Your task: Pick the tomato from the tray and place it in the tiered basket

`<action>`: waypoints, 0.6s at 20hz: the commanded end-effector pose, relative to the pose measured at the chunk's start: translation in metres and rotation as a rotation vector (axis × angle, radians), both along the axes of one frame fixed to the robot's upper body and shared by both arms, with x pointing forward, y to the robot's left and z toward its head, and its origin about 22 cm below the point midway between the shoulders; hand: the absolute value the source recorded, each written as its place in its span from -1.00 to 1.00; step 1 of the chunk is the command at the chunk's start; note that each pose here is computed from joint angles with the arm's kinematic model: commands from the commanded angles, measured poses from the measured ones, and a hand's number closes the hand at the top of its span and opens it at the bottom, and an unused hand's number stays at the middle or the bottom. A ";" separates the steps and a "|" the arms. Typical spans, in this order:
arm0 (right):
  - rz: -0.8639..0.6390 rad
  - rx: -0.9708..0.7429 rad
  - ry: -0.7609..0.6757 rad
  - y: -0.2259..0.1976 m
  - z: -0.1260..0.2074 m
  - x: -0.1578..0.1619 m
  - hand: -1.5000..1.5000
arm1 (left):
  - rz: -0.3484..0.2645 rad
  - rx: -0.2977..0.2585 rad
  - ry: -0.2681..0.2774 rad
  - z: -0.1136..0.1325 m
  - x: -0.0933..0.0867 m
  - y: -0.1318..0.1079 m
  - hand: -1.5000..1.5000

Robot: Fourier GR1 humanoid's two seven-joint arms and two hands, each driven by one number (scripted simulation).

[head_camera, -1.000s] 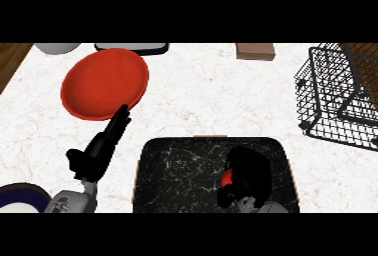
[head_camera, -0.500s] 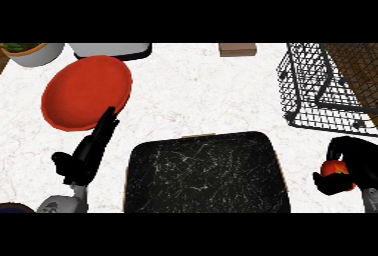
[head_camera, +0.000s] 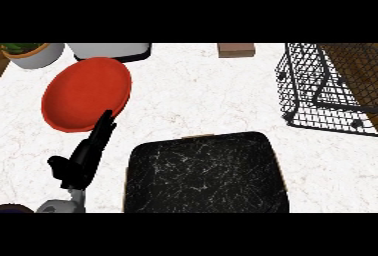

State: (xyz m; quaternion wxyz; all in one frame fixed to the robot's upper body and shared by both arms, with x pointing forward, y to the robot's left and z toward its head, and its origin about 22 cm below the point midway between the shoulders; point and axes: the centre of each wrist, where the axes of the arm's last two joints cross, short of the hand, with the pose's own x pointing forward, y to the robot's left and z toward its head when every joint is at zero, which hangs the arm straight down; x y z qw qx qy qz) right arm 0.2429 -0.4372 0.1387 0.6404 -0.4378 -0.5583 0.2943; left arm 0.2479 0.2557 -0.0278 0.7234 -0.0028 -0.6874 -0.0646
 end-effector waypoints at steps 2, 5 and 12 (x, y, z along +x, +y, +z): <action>0.119 0.106 -0.206 -0.074 0.066 -0.022 1.00 | -0.026 -0.001 -0.013 0.005 0.005 0.003 0.00; 0.129 0.162 -0.224 -0.119 0.099 -0.041 1.00 | -0.065 0.004 -0.021 0.003 0.008 -0.019 0.00; 0.112 0.239 -0.179 -0.136 0.146 -0.011 1.00 | -0.129 0.013 -0.021 0.011 0.025 -0.035 0.00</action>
